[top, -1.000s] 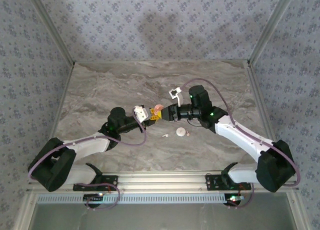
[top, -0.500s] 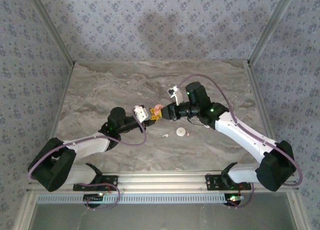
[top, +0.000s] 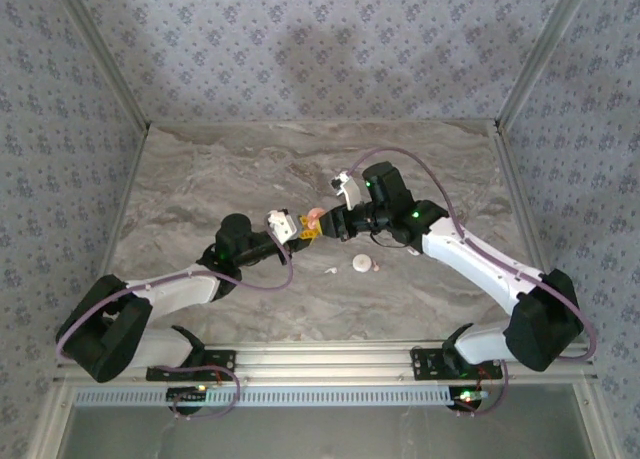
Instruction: Insert the wireless bluetooth earbuds into the charging case
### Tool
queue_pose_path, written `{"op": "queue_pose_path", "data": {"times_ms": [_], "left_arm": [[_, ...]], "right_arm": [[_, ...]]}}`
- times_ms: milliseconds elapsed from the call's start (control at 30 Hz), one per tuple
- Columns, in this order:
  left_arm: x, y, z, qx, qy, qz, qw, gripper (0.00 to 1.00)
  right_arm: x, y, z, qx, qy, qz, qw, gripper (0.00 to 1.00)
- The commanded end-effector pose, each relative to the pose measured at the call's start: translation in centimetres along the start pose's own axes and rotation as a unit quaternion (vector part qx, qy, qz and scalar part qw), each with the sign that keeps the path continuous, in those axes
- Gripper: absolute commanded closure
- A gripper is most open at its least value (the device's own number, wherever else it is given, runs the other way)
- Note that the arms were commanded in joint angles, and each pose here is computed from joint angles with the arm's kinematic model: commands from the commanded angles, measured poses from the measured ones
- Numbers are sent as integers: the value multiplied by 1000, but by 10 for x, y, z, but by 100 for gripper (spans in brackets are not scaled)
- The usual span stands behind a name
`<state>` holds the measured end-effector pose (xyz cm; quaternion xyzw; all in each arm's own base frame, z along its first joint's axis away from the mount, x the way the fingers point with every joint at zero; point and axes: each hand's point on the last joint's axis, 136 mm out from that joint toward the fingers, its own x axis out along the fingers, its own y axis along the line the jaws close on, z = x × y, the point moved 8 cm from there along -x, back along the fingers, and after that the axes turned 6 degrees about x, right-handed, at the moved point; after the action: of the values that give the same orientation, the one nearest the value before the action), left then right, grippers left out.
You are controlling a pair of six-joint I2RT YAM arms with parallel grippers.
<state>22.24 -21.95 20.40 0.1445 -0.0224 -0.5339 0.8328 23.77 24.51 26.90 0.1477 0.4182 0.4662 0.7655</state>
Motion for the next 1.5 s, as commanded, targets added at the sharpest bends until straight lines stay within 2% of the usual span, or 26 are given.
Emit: {"op": "queue_pose_path", "data": {"times_ms": [0, 367, 667, 833, 900, 1100, 1467], "left_arm": [[-3, 2, 24, 20, -41, 2, 999, 89], [1, 3, 15, 9, -21, 5, 1000, 89], [6, 4, 4, -5, -2, 7, 1000, 89], [8, 4, 3, -9, 1, 5, 1000, 89], [9, 5, 2, -12, 2, 5, 1000, 89], [11, 6, 1, -10, 8, 4, 1000, 89], [13, 8, 2, -10, 10, 9, 1000, 89]], "right_arm": [[1, 2, 2, -8, 5, -9, 1000, 83], [-42, -3, 7, 32, -8, -13, 999, 76], [-83, -45, -3, 125, 15, -104, 987, 74], [-98, -81, -18, 167, 59, -200, 964, 73], [-101, -95, -29, 177, 99, -247, 948, 73], [-105, -119, -38, 166, 179, -339, 908, 71], [-78, -162, -56, 180, 264, -367, 874, 67]]}}
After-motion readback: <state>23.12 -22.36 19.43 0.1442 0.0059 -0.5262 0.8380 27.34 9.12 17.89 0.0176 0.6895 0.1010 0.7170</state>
